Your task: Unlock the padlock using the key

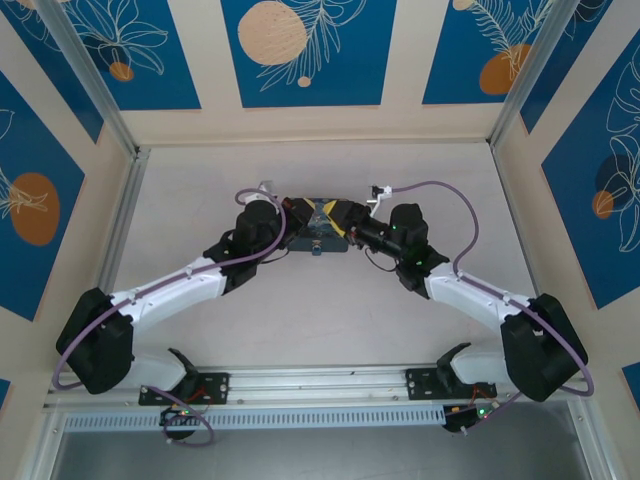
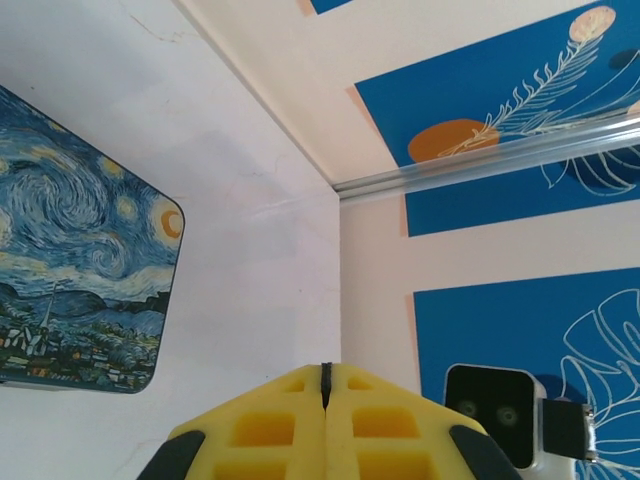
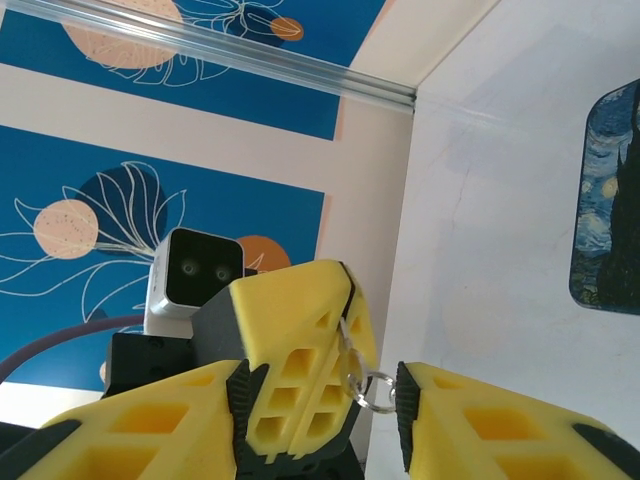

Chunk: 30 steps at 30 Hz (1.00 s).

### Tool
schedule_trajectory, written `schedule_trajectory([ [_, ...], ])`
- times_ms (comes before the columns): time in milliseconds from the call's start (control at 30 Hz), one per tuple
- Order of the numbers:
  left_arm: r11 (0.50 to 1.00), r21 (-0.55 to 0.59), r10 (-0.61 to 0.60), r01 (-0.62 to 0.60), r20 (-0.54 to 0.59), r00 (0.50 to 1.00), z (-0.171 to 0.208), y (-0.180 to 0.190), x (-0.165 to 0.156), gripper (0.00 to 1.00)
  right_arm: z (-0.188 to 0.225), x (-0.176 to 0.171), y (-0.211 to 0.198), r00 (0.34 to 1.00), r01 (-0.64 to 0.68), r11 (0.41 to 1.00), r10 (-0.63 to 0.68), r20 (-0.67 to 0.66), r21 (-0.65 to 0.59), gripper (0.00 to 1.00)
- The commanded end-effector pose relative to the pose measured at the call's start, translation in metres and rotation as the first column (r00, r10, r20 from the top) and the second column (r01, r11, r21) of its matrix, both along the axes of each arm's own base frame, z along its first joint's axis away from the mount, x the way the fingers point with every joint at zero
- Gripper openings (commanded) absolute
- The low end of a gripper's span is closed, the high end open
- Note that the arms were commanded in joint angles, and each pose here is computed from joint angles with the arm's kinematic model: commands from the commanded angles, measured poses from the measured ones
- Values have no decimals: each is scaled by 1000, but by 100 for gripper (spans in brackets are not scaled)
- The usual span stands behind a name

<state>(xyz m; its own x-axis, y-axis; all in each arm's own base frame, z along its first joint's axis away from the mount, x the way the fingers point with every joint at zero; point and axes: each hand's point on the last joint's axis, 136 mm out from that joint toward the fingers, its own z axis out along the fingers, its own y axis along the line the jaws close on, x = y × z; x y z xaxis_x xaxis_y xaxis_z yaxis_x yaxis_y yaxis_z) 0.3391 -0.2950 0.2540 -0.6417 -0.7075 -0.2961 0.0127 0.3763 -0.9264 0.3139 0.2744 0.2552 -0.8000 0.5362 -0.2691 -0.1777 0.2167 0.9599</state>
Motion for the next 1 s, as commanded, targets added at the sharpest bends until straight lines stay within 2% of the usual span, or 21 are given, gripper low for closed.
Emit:
schedule_trajectory([
  [0,996,-82,28,-26,14,1000,15,2,-3,0,15,7,3,997,16,1000,-17,71,13,43],
  [967,990,-131,48,-49,-11,999,12,1,0,0,8,8,30,995,-77,997,74,65,33,33],
])
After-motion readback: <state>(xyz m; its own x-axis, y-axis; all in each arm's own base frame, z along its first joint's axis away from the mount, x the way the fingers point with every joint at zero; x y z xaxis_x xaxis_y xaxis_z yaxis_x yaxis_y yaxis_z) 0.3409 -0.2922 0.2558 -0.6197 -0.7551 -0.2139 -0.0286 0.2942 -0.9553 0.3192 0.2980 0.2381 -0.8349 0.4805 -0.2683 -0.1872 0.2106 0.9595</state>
